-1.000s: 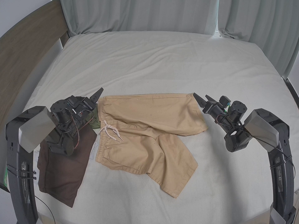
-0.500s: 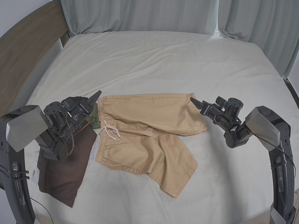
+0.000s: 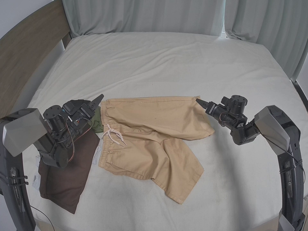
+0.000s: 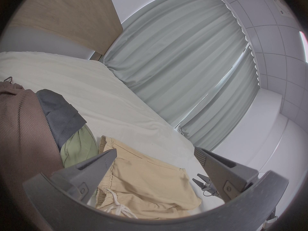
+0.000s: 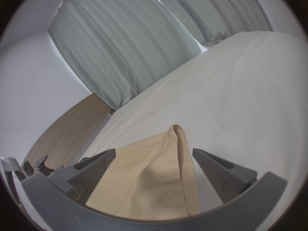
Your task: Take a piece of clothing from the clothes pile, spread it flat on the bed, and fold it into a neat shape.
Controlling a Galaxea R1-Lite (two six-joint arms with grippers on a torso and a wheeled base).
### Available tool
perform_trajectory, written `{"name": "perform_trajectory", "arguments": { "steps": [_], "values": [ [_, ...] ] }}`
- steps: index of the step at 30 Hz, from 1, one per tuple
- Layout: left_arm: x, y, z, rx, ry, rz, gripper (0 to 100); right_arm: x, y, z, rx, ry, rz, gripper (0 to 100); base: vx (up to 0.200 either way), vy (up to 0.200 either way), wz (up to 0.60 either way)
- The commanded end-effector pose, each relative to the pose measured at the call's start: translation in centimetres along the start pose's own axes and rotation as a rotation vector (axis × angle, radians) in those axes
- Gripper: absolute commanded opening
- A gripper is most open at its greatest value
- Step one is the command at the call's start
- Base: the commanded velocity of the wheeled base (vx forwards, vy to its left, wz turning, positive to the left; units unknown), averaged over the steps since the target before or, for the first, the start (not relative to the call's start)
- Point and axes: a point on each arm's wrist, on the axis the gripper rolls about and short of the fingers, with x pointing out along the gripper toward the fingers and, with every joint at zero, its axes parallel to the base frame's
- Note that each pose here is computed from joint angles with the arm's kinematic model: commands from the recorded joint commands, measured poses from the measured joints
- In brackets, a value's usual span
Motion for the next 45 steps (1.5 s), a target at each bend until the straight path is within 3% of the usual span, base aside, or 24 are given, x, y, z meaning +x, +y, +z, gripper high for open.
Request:
{"name": "perform_trajectory", "arguments": {
  "steps": [1,29,30,45],
  "values": [
    [0.0,0.0,0.1,0.002,-0.003,-0.001,100,0.0,0.7,0.6,0.033,0.006,0.001,100,0.0,0.0,0.0],
    [0.0,-0.2,0.2,0.003,-0.002,-0.009,100,1.6,0.2,-1.3,0.009,0.031,0.009,100,0.0,0.0,0.0],
    [0.0,-0.2,0.2,0.003,-0.002,-0.009,100,1.7,0.1,-1.4,0.006,0.032,0.009,0,0.0,0.0,0.0],
    [0.1,-0.2,0.1,0.002,-0.002,-0.011,100,2.2,-0.2,-0.3,-0.033,-0.013,0.018,0,0.0,0.0,0.0]
  ]
}}
